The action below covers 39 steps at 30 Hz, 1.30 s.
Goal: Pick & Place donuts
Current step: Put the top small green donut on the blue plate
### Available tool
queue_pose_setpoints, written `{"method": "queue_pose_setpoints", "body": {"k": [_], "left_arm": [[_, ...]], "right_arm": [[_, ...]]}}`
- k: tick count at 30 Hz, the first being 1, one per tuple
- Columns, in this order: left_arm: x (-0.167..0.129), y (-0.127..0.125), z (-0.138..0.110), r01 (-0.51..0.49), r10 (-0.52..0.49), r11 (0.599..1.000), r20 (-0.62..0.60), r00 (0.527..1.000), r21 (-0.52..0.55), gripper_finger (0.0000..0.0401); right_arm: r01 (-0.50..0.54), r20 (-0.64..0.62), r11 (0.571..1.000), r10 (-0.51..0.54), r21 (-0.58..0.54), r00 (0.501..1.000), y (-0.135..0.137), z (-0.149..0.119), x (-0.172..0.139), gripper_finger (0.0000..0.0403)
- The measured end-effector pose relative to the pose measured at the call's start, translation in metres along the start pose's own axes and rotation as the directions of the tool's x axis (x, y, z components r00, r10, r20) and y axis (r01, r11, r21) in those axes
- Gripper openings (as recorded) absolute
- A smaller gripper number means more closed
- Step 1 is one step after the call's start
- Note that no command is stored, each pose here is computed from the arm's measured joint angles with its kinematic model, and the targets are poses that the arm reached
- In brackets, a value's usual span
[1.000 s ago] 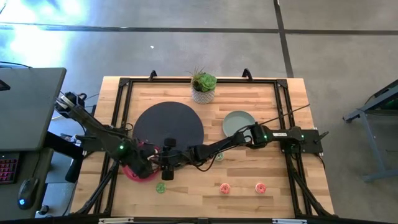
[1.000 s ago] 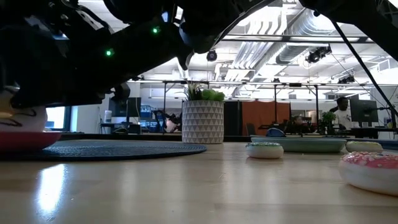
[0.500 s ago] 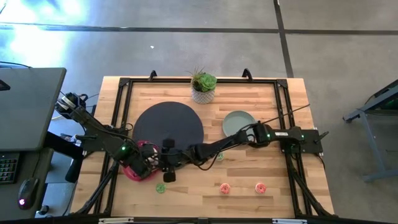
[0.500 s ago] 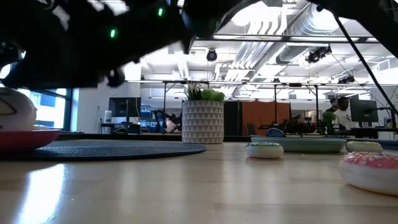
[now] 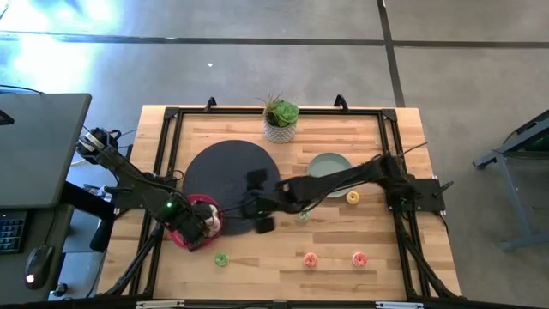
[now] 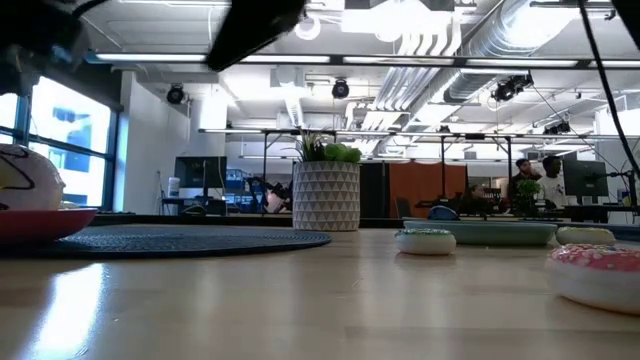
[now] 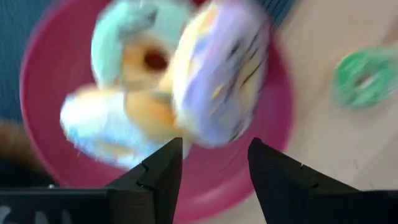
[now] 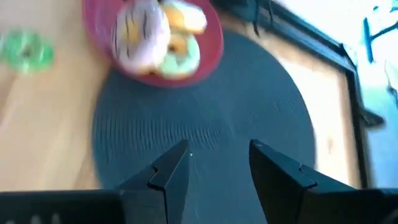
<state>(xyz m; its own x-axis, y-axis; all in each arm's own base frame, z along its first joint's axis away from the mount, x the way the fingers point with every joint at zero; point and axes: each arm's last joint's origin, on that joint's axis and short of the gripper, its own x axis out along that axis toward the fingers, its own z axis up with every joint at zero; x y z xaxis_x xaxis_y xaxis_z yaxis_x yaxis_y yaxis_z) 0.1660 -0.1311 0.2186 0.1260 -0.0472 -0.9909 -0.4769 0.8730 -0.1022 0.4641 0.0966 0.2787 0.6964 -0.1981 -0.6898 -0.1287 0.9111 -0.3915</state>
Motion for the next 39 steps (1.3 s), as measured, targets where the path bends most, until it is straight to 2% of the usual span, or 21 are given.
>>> {"method": "queue_pose_setpoints", "body": {"k": [3, 6, 10, 13, 16, 20, 22, 27, 32, 35, 39], "left_arm": [[-0.014, -0.008, 0.006, 0.030, -0.030, 1.000, 0.076, 0.997, 0.000, 0.0175], [-0.030, -0.015, 0.010, 0.071, -0.073, 0.997, 0.101, 0.992, 0.025, 0.0175], [-0.048, -0.016, 0.012, 0.045, -0.052, 0.998, 0.146, 0.988, 0.052, 0.0175], [-0.052, -0.018, 0.017, 0.007, -0.036, 0.993, 0.262, 0.964, 0.114, 0.0175], [-0.053, -0.022, 0.021, -0.017, -0.050, 0.983, 0.357, 0.933, 0.181, 0.0175], [-0.045, -0.029, 0.025, -0.053, -0.073, 0.959, 0.424, 0.903, 0.278, 0.0175], [-0.043, -0.033, 0.028, -0.063, -0.083, 0.951, 0.446, 0.891, 0.302, 0.0175], [-0.032, -0.040, 0.037, -0.084, -0.066, 0.949, 0.451, 0.890, 0.305, 0.0175], [-0.016, -0.040, 0.049, -0.116, -0.015, 0.946, 0.399, 0.917, 0.302, 0.0175], [-0.012, -0.037, 0.057, -0.113, -0.004, 0.951, 0.378, 0.926, 0.287, 0.0175], [-0.010, -0.034, 0.065, -0.110, -0.001, 0.952, 0.363, 0.932, 0.286, 0.0175]], "right_arm": [[-0.028, -0.136, 1.000, 0.030, 0.012, 0.990, -0.014, -0.011, -0.039, 0.0154], [-0.099, -0.267, 0.989, 0.125, 0.109, 0.956, -0.024, -0.026, -0.074, 0.0154], [-0.154, -0.370, 0.962, 0.231, 0.227, 0.900, -0.026, -0.043, -0.101, 0.0154], [-0.188, -0.391, 0.956, 0.266, 0.226, 0.881, -0.011, -0.059, -0.096, 0.0154], [-0.204, -0.396, 0.956, 0.274, 0.211, 0.876, 0.012, -0.087, -0.072, 0.0154], [-0.251, -0.404, 0.944, 0.320, 0.214, 0.857, 0.036, -0.129, -0.039, 0.0153], [-0.265, -0.383, 0.930, 0.349, 0.255, 0.855, 0.043, -0.144, -0.027, 0.0153], [-0.278, -0.358, 0.906, 0.387, 0.318, 0.850, 0.049, -0.171, -0.011, 0.0154], [-0.382, -0.234, 0.875, 0.455, 0.299, 0.859, 0.053, -0.176, -0.001, 0.0154], [-0.403, -0.209, 0.882, 0.453, 0.244, 0.866, 0.055, -0.182, 0.002, 0.0154], [-0.377, -0.224, 0.901, 0.421, 0.216, 0.879, 0.056, -0.190, 0.005, 0.0153]]}}
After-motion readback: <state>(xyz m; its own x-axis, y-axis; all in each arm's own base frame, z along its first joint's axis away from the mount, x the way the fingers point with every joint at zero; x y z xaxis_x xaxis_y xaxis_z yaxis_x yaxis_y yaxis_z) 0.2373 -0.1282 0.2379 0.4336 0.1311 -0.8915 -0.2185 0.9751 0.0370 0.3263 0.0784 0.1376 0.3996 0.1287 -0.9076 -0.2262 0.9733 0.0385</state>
